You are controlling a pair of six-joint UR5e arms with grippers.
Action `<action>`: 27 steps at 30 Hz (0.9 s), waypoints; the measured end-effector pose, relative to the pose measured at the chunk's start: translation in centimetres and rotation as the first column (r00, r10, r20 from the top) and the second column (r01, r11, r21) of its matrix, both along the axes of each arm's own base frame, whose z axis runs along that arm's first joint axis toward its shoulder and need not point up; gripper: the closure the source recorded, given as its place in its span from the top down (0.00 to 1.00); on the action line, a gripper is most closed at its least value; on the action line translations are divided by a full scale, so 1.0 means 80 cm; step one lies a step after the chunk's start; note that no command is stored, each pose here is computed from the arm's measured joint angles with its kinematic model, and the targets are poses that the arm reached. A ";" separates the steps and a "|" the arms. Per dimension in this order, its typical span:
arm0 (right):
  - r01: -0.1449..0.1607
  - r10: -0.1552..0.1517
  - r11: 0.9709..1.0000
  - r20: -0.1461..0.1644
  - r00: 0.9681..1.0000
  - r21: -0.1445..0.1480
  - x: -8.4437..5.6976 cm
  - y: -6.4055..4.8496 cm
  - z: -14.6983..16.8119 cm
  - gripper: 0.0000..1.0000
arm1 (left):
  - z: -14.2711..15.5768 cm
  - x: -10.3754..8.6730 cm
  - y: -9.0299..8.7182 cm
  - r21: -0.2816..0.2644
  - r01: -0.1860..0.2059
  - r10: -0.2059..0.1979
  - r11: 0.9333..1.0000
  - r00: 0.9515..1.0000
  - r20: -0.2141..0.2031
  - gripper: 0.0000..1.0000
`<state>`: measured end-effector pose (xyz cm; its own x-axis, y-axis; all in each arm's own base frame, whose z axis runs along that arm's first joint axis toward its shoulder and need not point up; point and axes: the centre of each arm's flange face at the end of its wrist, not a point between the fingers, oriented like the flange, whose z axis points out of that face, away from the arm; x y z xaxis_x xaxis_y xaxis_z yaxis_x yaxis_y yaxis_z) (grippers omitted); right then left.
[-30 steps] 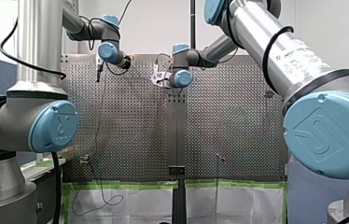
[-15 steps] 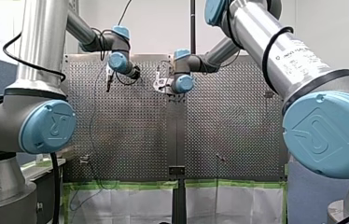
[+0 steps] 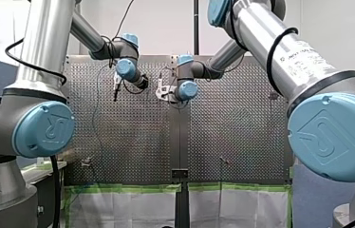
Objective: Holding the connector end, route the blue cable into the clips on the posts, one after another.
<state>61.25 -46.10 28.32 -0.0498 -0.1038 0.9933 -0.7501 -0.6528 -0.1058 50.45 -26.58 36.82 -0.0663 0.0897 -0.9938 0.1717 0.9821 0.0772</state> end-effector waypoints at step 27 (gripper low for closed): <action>0.089 -0.072 0.990 -0.145 0.987 0.113 -0.038 -0.010 -0.138 0.00 | -0.112 -0.009 -0.049 0.009 0.011 -0.010 1.000 0.996 -0.089 0.00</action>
<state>58.20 -46.91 17.26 0.0763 -0.2230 0.9718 -0.8127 -0.5786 -0.0690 49.70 -30.54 27.85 -0.1538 0.0999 -0.9830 0.1884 0.9796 0.0700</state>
